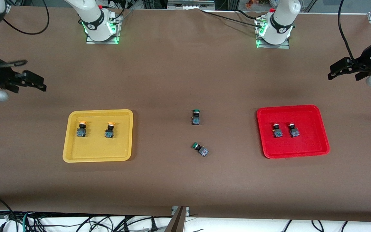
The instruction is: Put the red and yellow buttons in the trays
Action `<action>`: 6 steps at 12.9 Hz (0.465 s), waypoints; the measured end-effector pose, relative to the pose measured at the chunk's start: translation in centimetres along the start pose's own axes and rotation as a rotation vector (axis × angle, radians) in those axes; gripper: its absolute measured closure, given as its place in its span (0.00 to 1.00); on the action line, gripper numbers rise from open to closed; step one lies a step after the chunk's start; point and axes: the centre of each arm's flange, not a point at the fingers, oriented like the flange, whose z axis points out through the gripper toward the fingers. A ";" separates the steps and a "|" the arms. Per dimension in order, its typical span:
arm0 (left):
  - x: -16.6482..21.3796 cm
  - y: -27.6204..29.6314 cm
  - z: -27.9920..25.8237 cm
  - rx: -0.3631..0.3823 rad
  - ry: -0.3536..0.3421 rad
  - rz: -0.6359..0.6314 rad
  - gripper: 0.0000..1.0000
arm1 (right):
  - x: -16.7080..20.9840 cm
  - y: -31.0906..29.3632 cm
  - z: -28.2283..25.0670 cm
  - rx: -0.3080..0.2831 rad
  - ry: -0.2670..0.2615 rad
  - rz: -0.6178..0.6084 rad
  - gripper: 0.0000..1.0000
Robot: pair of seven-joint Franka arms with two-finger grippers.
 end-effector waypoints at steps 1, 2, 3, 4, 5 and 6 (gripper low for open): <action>0.0 0.0 0.1 0.000 -0.002 0.000 0.00 | -1.1 -0.4 -0.6 -0.016 -0.001 -0.011 0.00; 0.0 0.0 0.2 0.000 -0.003 0.000 0.00 | -1.7 -0.8 -0.9 -0.024 0.001 -0.020 0.00; 0.1 0.0 0.2 0.000 -0.004 0.000 0.00 | -2.0 -1.0 -1.0 -0.027 0.000 -0.025 0.00; 0.1 0.0 0.2 0.000 -0.004 0.000 0.00 | -2.0 -1.1 -0.8 -0.027 -0.003 -0.026 0.00; 0.1 0.0 0.3 0.000 -0.004 0.000 0.00 | -1.8 -1.1 -0.4 -0.028 -0.009 -0.025 0.00; 0.2 0.0 0.3 0.001 -0.005 0.000 0.00 | -1.6 -0.9 -0.2 -0.029 -0.014 -0.023 0.00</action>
